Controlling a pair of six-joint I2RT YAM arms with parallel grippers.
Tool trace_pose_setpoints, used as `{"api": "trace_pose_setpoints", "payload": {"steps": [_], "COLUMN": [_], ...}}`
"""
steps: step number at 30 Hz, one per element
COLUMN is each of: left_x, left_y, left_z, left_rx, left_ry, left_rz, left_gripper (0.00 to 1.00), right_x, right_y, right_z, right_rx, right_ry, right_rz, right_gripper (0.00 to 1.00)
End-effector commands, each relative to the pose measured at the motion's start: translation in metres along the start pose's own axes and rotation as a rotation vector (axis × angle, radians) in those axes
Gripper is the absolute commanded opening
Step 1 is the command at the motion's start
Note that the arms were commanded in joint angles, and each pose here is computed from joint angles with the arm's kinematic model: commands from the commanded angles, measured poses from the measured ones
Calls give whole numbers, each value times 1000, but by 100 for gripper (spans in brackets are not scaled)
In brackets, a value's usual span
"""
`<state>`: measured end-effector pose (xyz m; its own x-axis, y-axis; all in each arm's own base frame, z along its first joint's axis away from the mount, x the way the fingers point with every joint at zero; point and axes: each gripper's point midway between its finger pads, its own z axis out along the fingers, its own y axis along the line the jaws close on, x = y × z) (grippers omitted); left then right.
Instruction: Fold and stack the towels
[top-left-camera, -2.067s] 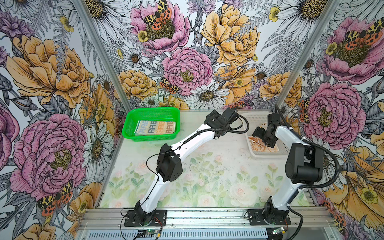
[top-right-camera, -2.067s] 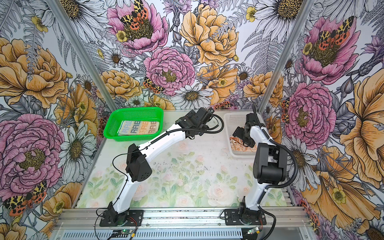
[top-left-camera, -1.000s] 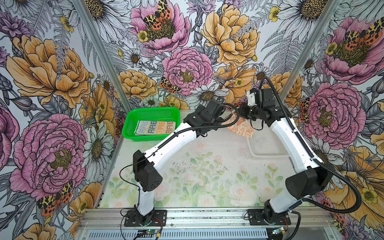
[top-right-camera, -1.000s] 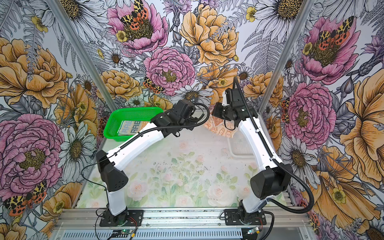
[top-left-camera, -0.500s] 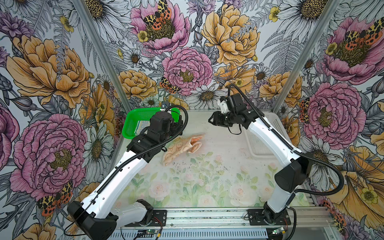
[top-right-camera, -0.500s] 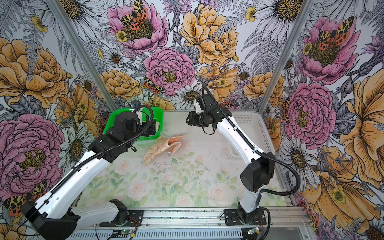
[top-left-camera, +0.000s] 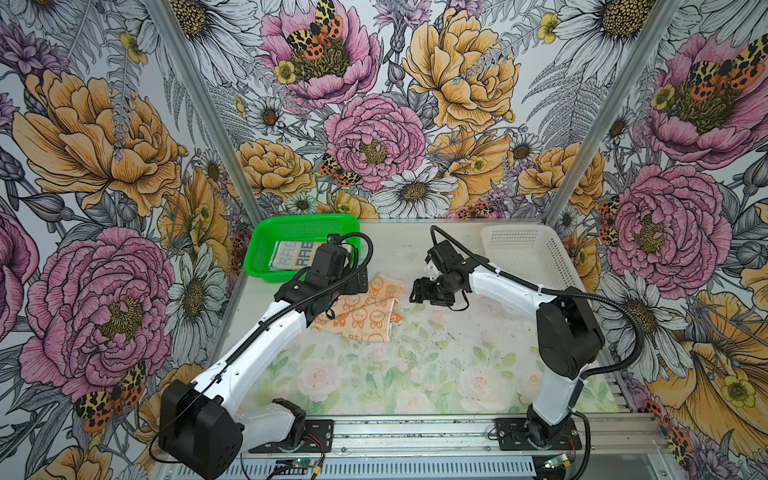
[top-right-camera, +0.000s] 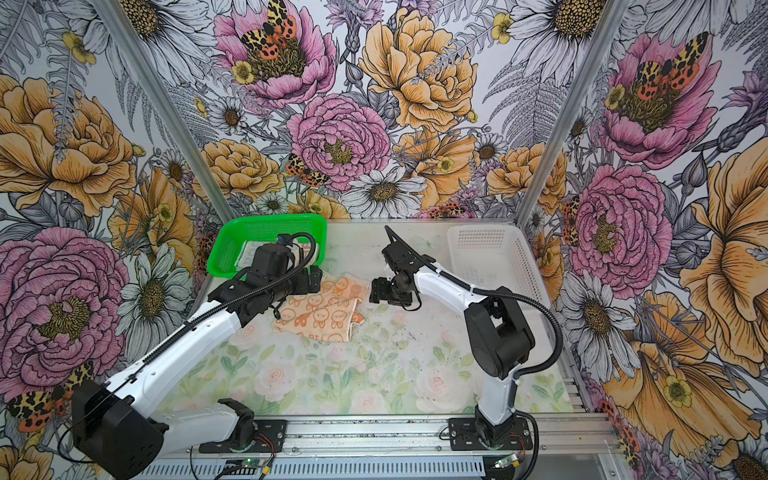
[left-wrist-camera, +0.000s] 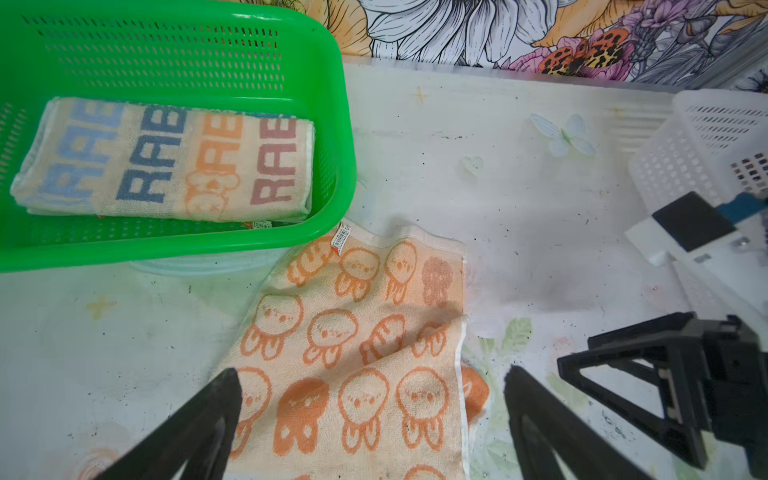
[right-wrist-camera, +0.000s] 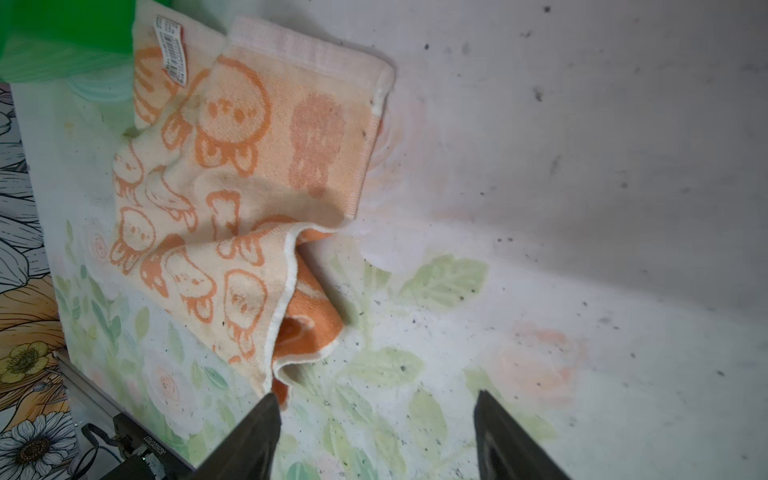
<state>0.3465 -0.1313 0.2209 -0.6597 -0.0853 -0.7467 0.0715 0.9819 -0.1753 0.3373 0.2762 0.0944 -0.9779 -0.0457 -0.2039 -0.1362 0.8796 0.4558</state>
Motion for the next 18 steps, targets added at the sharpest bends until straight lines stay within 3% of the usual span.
{"api": "trace_pose_setpoints", "payload": {"steps": [1,11,18], "left_x": [-11,11,21], "left_y": [-12,-17,-13], "left_z": [4,9,13], "left_rx": [84,114,107], "left_ry": [-29,15,29], "left_rz": [-63,-92,-95], "left_gripper": [99,99,99], "right_x": [-27,-90,-99], "right_y": [28,13,-3], "right_z": [21,68,89], "right_rx": [-107,-61,-43], "right_ry": [-53,-117,-102], "right_rz": [-13,96,128], "right_gripper": [74,74,65]}}
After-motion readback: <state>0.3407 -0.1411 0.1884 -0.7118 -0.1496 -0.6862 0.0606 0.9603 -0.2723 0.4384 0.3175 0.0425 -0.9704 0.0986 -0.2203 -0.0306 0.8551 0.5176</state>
